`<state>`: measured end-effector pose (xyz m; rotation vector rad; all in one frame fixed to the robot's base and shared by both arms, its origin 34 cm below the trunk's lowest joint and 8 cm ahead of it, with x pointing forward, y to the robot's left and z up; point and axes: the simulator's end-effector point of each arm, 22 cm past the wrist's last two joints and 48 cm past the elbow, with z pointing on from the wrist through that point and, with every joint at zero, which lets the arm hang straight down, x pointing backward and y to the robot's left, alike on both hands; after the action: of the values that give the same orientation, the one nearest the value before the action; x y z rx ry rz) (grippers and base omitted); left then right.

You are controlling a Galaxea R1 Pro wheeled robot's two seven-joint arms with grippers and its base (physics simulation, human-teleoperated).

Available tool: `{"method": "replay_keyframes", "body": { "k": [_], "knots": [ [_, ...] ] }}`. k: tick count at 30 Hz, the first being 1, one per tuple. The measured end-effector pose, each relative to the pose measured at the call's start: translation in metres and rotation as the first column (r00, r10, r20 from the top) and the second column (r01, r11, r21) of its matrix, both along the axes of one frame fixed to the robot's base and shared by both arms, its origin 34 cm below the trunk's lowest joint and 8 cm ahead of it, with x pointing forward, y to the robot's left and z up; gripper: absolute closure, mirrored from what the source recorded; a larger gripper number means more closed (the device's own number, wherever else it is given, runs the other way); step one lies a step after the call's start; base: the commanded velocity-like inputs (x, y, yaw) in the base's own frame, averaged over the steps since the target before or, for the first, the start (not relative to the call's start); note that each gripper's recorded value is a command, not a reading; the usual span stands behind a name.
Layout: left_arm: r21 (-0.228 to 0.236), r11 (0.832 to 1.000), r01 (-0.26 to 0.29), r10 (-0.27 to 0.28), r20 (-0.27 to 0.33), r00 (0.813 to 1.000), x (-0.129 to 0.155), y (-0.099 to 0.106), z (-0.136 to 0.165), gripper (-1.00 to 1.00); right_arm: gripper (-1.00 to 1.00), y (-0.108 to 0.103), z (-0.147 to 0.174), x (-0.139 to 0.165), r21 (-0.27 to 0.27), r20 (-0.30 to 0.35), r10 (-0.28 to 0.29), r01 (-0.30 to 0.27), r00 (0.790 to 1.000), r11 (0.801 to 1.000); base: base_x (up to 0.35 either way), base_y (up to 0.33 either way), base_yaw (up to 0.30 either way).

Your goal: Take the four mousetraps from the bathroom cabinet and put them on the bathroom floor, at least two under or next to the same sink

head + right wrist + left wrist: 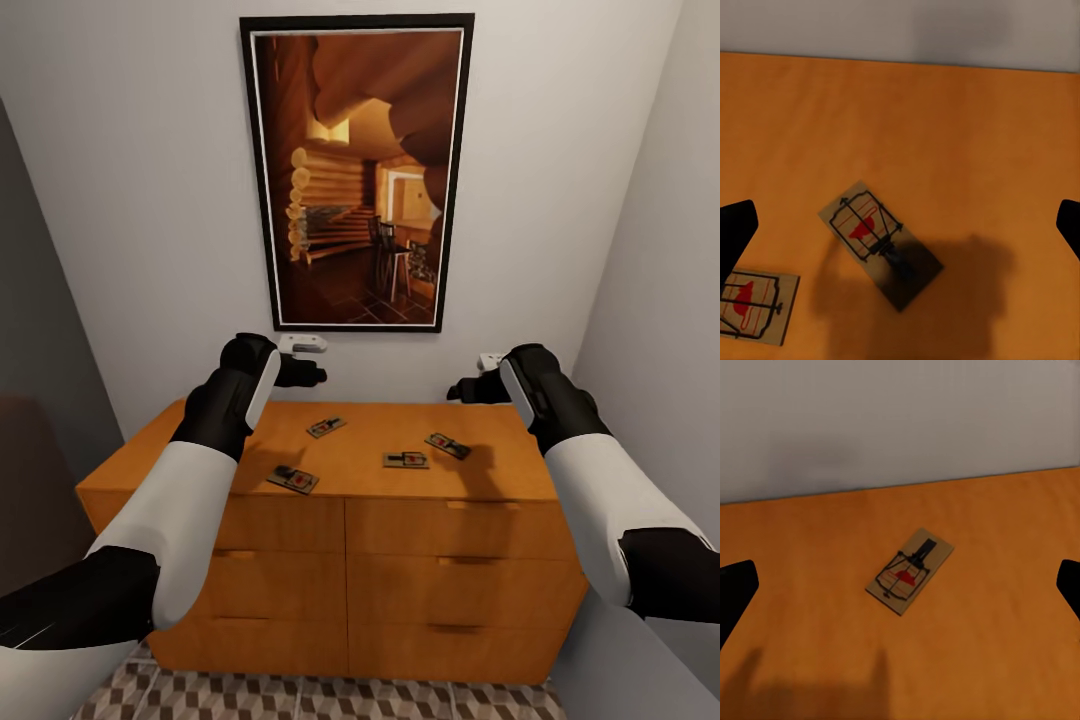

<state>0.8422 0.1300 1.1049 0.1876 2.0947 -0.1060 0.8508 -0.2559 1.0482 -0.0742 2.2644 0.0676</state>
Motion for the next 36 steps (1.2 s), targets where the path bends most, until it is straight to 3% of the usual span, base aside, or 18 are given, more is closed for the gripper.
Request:
{"method": "replay_keyframes", "body": {
  "k": [25, 36],
  "knots": [
    [0.001, 1.0, 0.001, -0.001, -0.011, 1.0, 0.0, 0.0, -0.005, -1.0, -1.0, 0.0, -0.02, -0.003, 0.0, -0.05, -0.005, 0.005, 0.999, 1.0, 0.043, 0.0, 0.0],
    [0.006, 1.0, 0.001, -0.001, -0.037, 0.999, 0.0, 0.0, -0.016, -1.0, -1.0, -0.004, -0.06, -0.012, 0.003, -0.147, -0.015, 0.016, 0.989, 1.0, 0.001, 0.0, 0.0]
  ]
}}
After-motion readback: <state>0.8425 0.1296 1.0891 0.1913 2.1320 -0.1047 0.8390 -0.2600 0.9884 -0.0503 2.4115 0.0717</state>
